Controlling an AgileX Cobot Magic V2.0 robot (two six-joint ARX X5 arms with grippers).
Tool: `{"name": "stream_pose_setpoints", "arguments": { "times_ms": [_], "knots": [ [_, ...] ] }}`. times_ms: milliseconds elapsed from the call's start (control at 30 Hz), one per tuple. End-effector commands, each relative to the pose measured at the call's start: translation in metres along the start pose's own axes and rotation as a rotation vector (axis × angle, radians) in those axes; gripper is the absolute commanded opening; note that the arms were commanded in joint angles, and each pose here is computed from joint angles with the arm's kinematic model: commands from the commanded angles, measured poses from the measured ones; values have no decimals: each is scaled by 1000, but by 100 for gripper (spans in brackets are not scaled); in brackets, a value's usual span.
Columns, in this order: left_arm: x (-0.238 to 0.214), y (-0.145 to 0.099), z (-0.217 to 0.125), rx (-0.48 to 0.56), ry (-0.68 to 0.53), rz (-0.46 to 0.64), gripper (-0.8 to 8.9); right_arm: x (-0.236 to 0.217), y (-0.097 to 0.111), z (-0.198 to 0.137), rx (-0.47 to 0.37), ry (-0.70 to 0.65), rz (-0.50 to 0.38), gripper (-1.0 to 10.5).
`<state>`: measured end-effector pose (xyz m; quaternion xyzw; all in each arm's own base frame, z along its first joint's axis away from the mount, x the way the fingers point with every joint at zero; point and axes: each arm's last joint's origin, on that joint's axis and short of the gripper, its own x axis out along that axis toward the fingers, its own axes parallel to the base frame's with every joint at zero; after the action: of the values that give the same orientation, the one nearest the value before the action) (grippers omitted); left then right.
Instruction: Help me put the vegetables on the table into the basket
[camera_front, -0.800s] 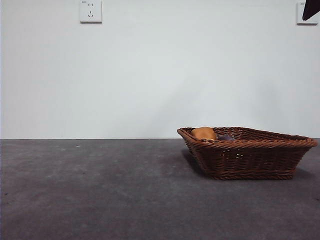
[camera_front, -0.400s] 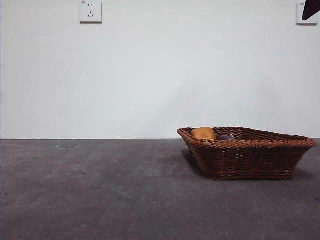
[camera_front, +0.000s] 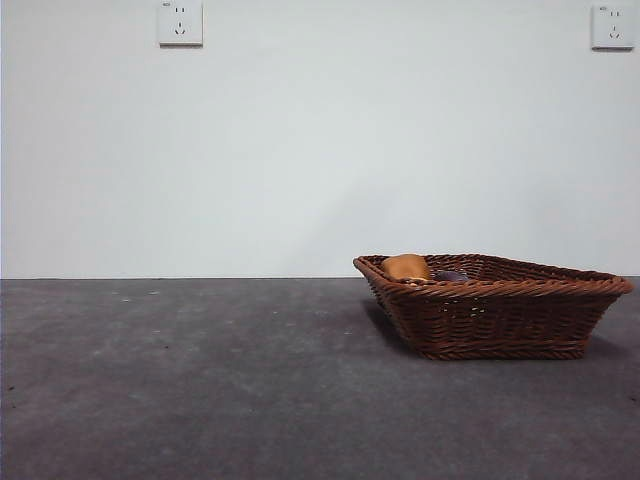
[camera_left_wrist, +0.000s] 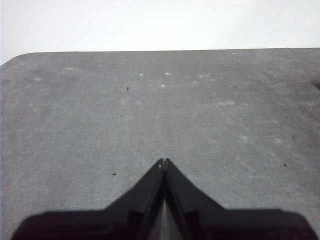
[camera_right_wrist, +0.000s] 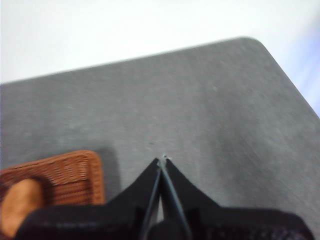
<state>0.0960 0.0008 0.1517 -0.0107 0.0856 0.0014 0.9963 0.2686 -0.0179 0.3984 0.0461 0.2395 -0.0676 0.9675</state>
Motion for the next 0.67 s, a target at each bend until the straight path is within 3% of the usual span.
{"name": "stream_pose_setpoints", "arguments": {
  "times_ms": [33, 167, 300, 500, 667],
  "knots": [
    [1, 0, -2, -3, 1, 6, -3, -19, -2, -30, 8, -42, 11, -1],
    [1, 0, -3, -3, 1, 6, -3, -44, -8, -79, -57, -120, 7, -1],
    [1, 0, -3, -3, 1, 6, -3, -58, -15, -132, -64, -178, 5, -1],
    [1, 0, -3, -3, 1, 6, -3, -54, -21, -204, -57, -394, 26, -1],
    [1, 0, -3, -3, 2, 6, -3, -45, -25, -252, -55, -457, 36, -1]
  ]
}}
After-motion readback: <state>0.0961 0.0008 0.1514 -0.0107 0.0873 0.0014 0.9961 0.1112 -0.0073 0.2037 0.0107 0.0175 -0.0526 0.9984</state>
